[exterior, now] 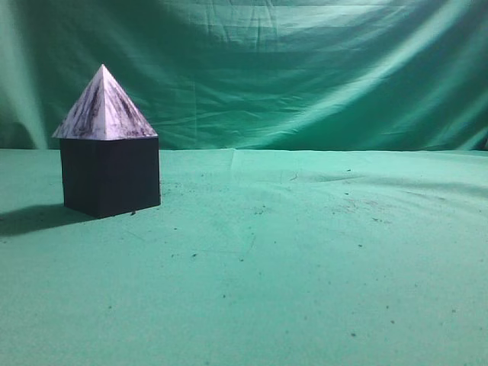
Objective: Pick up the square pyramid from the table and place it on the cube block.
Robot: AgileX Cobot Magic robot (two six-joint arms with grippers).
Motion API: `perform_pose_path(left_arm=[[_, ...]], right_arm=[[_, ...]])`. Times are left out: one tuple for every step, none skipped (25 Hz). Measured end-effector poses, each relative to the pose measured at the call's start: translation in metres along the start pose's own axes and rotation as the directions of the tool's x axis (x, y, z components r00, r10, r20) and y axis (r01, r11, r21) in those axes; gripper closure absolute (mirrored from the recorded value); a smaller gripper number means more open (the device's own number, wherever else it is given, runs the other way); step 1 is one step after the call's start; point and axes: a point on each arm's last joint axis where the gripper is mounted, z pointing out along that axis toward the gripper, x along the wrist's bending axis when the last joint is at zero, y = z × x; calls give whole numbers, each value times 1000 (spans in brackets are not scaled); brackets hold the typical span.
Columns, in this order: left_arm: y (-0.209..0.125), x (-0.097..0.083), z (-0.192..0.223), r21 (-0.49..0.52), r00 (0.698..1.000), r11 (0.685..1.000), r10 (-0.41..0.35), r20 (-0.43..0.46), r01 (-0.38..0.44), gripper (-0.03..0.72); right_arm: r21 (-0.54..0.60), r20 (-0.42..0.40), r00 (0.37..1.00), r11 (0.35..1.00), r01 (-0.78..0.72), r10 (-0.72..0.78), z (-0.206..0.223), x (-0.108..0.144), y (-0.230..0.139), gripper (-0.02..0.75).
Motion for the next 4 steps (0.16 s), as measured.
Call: perform_pose_path(left_arm=[[0, 0, 0, 0, 1000, 1000, 0, 0, 0, 688], [0, 0, 0, 0, 1000, 1000, 0, 0, 0, 688], [0, 0, 0, 0, 1000, 1000, 0, 0, 0, 688], [0, 0, 0, 0, 1000, 1000, 0, 0, 0, 688]], right_arm=[[0, 0, 1000, 1000, 0, 0, 0, 0, 0, 738], [0, 0, 1000, 1000, 0, 0, 0, 0, 0, 738], [0, 0, 1000, 1000, 0, 0, 0, 0, 0, 738], [0, 0, 1000, 1000, 0, 0, 0, 0, 0, 738]])
